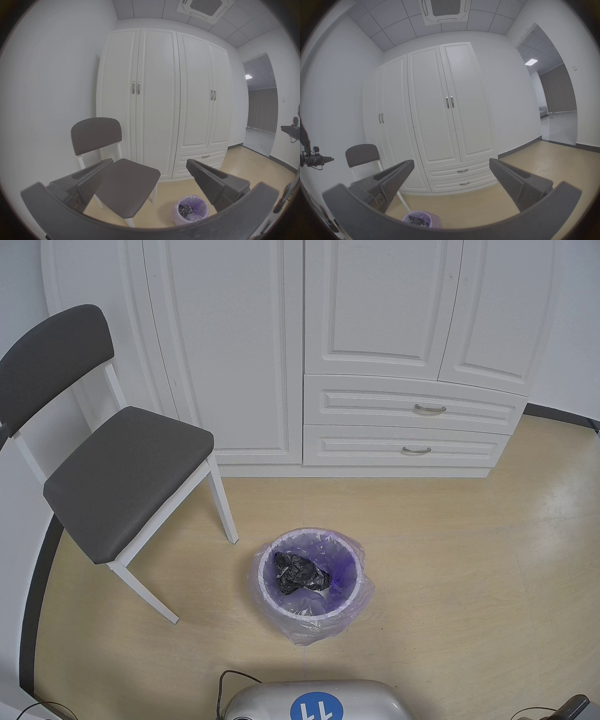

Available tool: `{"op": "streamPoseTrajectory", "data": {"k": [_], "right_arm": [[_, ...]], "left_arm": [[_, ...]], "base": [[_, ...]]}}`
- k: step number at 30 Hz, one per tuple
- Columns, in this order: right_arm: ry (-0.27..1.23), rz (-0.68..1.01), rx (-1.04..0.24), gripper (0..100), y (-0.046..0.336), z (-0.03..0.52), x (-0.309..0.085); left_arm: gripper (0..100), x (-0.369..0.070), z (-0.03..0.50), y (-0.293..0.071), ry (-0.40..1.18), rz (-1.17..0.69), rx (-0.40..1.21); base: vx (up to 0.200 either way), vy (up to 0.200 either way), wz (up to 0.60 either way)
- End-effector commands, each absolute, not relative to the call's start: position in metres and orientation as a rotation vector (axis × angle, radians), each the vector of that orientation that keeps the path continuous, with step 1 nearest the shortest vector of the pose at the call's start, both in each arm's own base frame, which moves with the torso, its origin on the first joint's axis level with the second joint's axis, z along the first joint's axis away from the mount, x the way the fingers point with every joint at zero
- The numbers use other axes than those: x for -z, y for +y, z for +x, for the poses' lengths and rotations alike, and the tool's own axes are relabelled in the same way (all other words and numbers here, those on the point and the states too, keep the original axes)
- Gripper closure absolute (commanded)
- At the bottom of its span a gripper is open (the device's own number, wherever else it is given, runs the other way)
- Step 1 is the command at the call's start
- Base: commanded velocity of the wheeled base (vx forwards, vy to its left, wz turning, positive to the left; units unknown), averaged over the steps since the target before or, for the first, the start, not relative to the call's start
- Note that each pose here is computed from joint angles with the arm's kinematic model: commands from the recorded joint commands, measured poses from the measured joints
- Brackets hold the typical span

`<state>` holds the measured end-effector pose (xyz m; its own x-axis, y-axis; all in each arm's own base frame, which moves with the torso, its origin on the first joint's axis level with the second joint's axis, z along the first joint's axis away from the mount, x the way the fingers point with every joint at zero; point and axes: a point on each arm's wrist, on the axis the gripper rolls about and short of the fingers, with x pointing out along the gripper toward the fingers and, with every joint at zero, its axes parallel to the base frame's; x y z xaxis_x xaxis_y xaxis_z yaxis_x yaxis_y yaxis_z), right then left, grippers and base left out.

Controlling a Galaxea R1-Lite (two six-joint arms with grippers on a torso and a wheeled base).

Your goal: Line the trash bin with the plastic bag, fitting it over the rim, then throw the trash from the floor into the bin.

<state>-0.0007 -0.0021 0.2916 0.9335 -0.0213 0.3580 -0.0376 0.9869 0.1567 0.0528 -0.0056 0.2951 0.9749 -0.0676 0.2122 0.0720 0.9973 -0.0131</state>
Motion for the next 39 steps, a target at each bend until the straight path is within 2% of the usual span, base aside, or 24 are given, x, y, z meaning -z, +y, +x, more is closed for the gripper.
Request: {"op": "streamPoseTrajectory", "data": {"k": [1,10,24,32,39], "right_arm": [[-0.488,0.143,-0.008,0,-0.006,-0.055,-0.282],[-0.591,0.141,0.012,0,-0.007,-0.108,-0.286],[-0.763,0.075,0.04,0,-0.005,-0.17,-0.3],[-0.797,0.047,0.052,0,-0.005,-0.203,-0.292],[-0.816,0.044,0.06,0,-0.004,-0.22,-0.276]], "left_arm": [[0,-0.297,0.007,0.001,-0.313,-0.039,0.048],[0,-0.334,-0.043,0.008,-0.426,-0.055,-0.001],[0,-0.358,-0.087,0.01,-0.528,-0.052,-0.041],[0,-0.359,-0.104,0.007,-0.555,-0.04,-0.062],[0,-0.342,-0.125,0.006,-0.58,-0.034,-0.077]], "base": [[0.0,0.0,0.0],[0.0,0.0,0.0],[0.0,0.0,0.0],[0.0,0.0,0.0],[0.0,0.0,0.0]]}}
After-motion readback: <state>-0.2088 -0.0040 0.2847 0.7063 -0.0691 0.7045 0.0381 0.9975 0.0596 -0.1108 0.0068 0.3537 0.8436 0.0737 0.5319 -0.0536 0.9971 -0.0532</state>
